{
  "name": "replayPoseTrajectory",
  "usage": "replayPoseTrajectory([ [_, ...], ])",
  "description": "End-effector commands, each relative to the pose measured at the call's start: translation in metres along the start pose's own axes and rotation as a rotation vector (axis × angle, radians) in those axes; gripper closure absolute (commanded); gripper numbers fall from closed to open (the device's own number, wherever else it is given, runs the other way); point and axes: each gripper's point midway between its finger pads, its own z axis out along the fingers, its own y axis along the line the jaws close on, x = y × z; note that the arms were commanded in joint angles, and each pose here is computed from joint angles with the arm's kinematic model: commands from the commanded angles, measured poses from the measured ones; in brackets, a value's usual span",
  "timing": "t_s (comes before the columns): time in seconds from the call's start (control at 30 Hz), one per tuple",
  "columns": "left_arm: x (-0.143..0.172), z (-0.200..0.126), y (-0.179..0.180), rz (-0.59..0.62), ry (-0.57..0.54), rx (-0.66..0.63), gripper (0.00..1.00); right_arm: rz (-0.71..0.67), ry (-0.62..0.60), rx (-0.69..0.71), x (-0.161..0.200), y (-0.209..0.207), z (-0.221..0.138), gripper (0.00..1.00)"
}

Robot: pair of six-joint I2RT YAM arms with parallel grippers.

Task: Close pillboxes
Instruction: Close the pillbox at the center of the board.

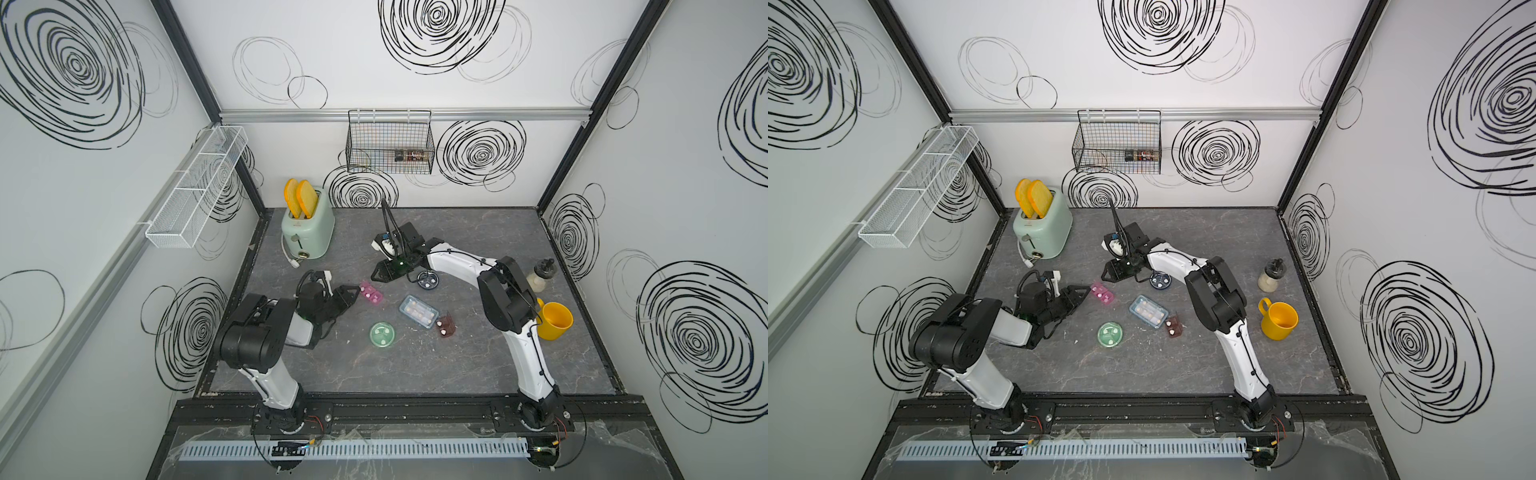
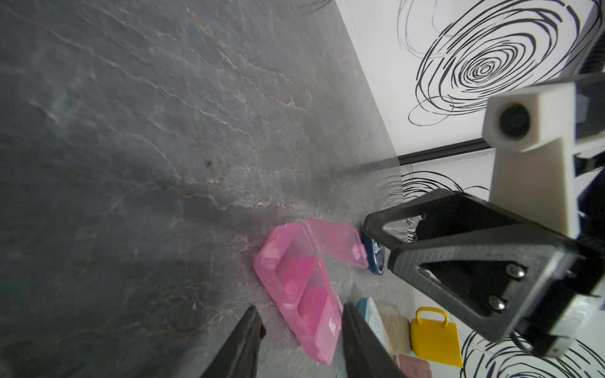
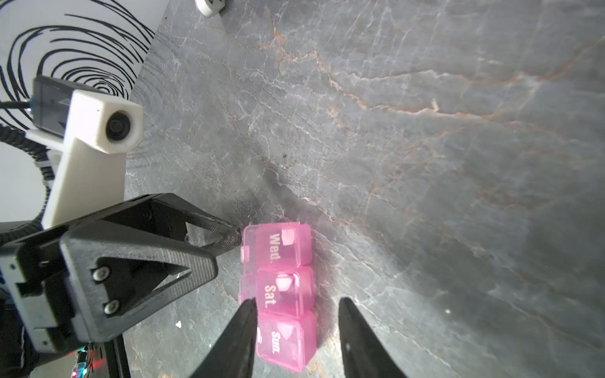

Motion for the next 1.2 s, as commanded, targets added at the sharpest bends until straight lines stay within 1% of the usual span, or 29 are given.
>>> replayPoseTrajectory([
  [0.0,0.005,-0.005,-0.016,-0.011,-0.016,0.08,0.52,-0.001,0.048,-0.002,0.018,-0.005,0.015,0.54],
  [0.17,0.022,0.0,-0.018,-0.011,0.017,0.079,0.49,0.001,0.076,-0.009,0.031,-0.005,0.024,0.53],
  [0.43,0.021,0.005,-0.015,-0.027,0.002,0.074,0.48,0.017,0.093,-0.019,0.041,-0.01,0.034,0.53],
  [0.63,0.016,0.013,-0.014,-0.04,-0.008,0.078,0.53,0.023,0.098,-0.025,0.043,-0.011,0.039,0.54],
  [0.7,0.015,0.016,-0.014,-0.045,-0.009,0.08,0.57,0.026,0.098,-0.025,0.043,-0.012,0.04,0.55],
  [0.83,0.013,0.021,-0.013,-0.048,-0.015,0.079,0.6,0.031,0.102,-0.031,0.045,-0.013,0.042,0.56],
  [1.17,0.014,0.03,-0.006,-0.052,-0.009,0.058,0.63,0.042,0.124,-0.032,0.05,-0.016,0.048,0.57],
])
